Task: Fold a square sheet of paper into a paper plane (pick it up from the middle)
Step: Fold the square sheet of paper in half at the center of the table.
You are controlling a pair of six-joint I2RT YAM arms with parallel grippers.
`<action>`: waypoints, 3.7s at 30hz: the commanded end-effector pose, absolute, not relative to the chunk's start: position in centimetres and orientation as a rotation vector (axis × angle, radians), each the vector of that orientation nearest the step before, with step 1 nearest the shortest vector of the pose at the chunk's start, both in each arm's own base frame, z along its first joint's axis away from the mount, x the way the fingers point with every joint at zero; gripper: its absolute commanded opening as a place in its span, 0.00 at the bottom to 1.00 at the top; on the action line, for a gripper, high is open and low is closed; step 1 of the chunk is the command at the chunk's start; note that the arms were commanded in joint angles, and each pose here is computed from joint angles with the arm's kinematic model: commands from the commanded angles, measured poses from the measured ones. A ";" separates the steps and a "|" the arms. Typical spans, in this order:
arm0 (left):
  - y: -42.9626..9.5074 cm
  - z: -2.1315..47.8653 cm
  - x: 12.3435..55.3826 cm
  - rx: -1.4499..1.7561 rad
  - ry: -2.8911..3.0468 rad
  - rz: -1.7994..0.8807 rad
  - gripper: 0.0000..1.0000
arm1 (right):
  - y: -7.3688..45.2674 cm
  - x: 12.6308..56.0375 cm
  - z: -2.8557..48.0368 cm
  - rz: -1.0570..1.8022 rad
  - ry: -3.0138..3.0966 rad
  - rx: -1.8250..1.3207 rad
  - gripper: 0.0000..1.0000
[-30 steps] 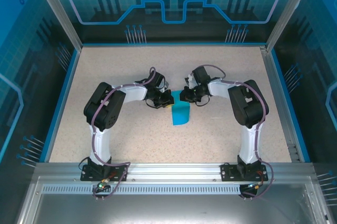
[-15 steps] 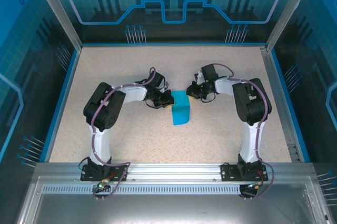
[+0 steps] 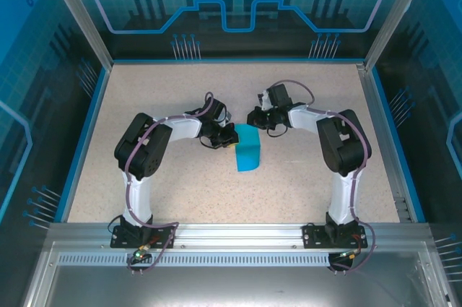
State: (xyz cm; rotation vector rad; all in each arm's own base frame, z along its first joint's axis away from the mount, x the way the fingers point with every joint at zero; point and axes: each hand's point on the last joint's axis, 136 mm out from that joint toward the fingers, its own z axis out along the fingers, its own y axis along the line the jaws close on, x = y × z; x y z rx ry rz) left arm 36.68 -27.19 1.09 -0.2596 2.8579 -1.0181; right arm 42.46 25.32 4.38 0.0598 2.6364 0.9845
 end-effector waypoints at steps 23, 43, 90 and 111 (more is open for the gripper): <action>-21.7 -5.4 30.5 -0.426 3.151 -0.618 0.00 | 19.4 45.3 6.2 0.871 2.583 0.185 0.10; -21.8 -5.4 31.0 -0.430 3.130 -0.624 0.00 | 24.9 31.1 1.9 1.168 2.938 0.072 0.10; -21.9 -5.3 31.3 -0.427 3.125 -0.627 0.00 | 25.3 25.0 1.7 1.350 2.852 0.107 0.16; -21.9 -5.3 31.3 -0.428 3.126 -0.618 0.00 | 24.6 26.3 3.0 1.296 2.809 0.067 0.16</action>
